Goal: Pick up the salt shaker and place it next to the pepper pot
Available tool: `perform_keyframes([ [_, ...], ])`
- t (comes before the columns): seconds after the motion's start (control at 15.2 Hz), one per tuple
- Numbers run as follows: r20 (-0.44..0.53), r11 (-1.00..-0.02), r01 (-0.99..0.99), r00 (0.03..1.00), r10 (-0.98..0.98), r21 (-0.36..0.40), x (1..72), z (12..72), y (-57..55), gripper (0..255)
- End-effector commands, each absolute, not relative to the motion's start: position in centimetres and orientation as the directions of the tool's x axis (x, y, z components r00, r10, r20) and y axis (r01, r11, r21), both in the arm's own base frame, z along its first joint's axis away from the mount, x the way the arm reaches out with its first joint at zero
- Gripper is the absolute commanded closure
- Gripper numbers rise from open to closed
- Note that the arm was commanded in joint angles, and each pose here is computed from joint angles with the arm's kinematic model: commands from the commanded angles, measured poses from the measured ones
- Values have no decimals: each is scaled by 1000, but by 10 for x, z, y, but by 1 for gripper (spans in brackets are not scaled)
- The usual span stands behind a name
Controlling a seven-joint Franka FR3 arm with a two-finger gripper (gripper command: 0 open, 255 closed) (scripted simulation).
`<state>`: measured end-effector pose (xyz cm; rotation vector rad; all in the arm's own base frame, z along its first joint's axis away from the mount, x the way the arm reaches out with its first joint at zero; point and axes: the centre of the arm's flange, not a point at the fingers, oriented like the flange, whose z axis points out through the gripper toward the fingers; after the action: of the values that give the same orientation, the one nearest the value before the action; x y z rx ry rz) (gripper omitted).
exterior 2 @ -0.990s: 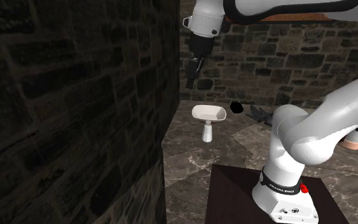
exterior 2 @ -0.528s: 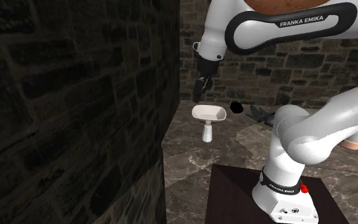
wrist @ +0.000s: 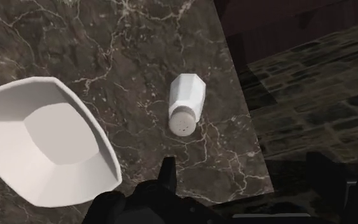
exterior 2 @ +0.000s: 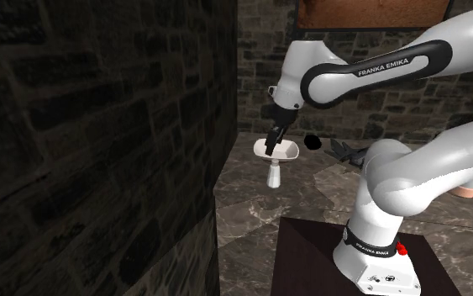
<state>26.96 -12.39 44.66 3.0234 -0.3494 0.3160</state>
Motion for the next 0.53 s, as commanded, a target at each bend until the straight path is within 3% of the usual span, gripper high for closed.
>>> perform_keyframes([
  [0.0, 214, -965, -258, 946, -242, 47, 263, 426, -136, 0],
  [0.46, 213, -949, -313, 930, -301, 25, 246, 364, -165, 0],
])
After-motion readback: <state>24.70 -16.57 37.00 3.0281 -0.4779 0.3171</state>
